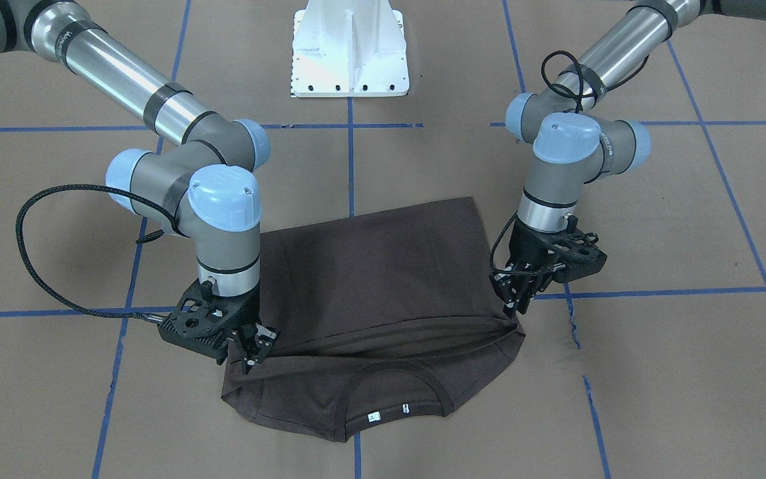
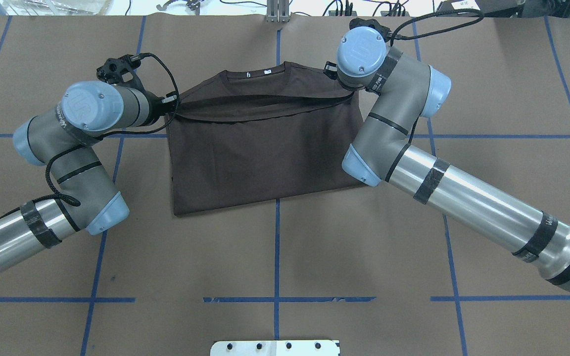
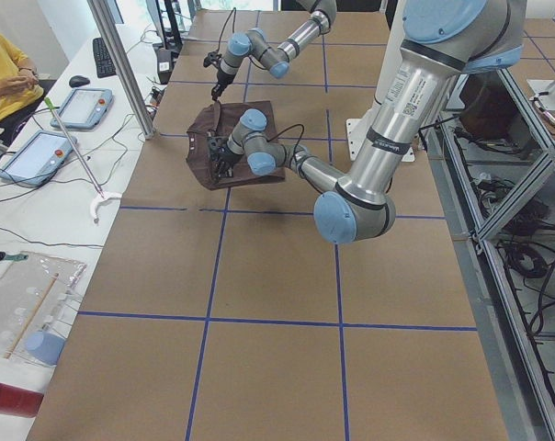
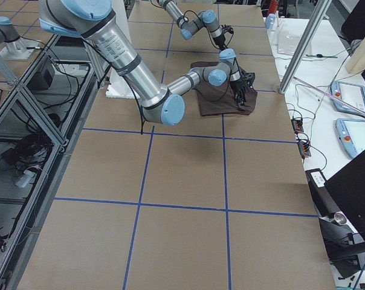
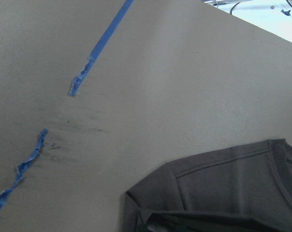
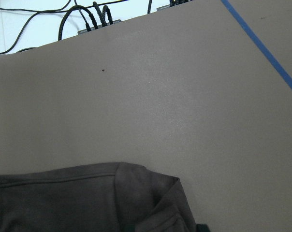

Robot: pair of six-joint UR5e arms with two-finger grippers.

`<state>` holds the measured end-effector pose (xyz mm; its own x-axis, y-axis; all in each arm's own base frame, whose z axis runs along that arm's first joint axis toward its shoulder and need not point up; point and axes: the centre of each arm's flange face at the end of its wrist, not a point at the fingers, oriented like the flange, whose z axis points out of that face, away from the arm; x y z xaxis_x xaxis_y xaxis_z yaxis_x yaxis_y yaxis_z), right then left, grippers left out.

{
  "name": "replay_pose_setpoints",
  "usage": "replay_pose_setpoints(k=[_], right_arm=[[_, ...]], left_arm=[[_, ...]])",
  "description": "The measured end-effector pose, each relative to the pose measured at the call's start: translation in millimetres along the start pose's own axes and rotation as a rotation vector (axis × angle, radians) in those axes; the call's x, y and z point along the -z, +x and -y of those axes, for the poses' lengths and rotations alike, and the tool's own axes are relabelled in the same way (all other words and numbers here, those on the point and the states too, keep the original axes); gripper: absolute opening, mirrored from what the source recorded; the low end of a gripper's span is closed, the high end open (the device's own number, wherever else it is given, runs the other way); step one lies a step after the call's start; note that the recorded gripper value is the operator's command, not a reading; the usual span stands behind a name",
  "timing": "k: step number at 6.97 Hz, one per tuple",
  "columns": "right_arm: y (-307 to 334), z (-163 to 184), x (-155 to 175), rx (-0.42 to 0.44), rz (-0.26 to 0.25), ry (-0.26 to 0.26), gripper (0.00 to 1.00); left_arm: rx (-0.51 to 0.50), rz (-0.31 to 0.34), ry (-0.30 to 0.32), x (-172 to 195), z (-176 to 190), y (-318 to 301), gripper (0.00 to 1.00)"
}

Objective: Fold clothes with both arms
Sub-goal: 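Lower the hem onto the shirt near the collar and open both grippers, then move the right gripper to the folded shirt's side edge while the left holds position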

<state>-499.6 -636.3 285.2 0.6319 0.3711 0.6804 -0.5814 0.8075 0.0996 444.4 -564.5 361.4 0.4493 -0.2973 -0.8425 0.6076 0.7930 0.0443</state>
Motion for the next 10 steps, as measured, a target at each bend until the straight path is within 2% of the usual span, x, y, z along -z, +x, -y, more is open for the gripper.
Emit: replay_pose_setpoints(k=[1,3,4,5,6,7,10], right_arm=[[12,-11,16,-0.001,0.039,-0.006,1.0],[60,-54,56,0.014,0.119,-0.047,1.0],[69,-70,66,0.019,0.139,-0.069,0.94],[75,-78,71,0.001,0.147,-0.083,0.76],[85,-83,70,-0.045,0.138,-0.094,0.63],[94,-86,62,-0.087,0.116,-0.101,0.6],[113,-117,40,-0.206,0.056,-0.159,0.58]], left_arm=[[0.001,-0.022,-0.011,4,-3,2,0.51],[0.007,-0.063,-0.11,20,-15,7,0.49],[0.008,-0.071,-0.137,25,-18,6,0.49],[0.007,-0.077,-0.146,27,-19,7,0.49],[0.005,-0.082,-0.149,29,-20,9,0.49],[0.004,-0.088,-0.149,30,-20,12,0.48],[0.003,-0.101,-0.145,36,-20,16,0.49]])
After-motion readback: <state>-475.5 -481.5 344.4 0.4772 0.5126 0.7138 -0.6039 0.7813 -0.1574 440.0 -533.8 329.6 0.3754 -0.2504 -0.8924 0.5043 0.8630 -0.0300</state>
